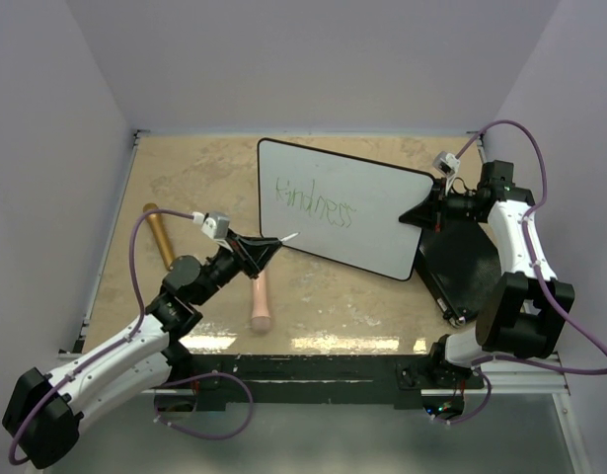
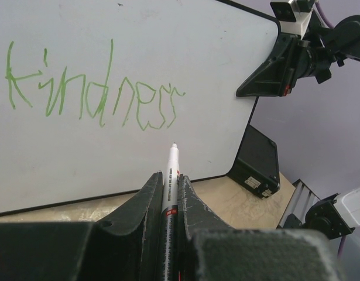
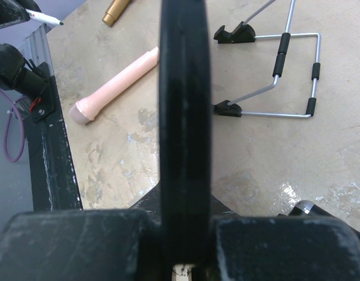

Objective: Write a sentence on the whiteboard
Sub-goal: Write on the whiteboard at the center of the board.

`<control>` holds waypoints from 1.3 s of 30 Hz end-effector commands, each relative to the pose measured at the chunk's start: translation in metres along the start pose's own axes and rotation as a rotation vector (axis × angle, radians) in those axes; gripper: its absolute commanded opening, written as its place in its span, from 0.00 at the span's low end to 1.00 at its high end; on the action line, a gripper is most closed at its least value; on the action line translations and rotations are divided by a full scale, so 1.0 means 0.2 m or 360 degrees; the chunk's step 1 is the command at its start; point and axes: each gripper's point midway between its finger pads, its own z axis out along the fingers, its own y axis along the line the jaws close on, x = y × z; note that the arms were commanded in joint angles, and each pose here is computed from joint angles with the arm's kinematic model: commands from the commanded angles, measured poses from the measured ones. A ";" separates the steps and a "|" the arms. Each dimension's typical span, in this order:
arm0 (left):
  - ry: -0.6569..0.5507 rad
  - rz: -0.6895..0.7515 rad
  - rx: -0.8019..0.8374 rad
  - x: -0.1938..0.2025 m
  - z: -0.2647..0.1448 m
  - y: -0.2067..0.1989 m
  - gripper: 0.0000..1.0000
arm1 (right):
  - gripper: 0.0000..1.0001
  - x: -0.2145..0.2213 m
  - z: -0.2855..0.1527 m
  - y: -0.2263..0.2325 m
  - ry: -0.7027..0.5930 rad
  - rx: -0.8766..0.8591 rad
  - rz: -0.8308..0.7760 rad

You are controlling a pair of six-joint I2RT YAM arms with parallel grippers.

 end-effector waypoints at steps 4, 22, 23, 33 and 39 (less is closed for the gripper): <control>0.0023 -0.0034 0.0098 0.01 0.03 -0.05 0.00 | 0.00 -0.01 -0.02 -0.08 0.0035 0.0101 -0.0150; 0.0246 0.0219 0.0070 0.07 0.32 -0.23 0.00 | 0.00 -0.03 -0.02 -0.07 0.0024 0.0100 -0.0162; 0.0236 0.0227 0.0094 0.06 0.34 -0.27 0.00 | 0.00 -0.03 -0.02 -0.07 0.0022 0.0098 -0.0164; 0.0101 0.0342 0.0233 0.10 0.56 -0.48 0.00 | 0.00 -0.05 -0.02 -0.06 0.0001 0.0103 -0.0149; 0.0024 0.0313 0.0206 0.13 0.62 -0.48 0.00 | 0.00 -0.05 -0.02 -0.07 -0.0009 0.0113 -0.0141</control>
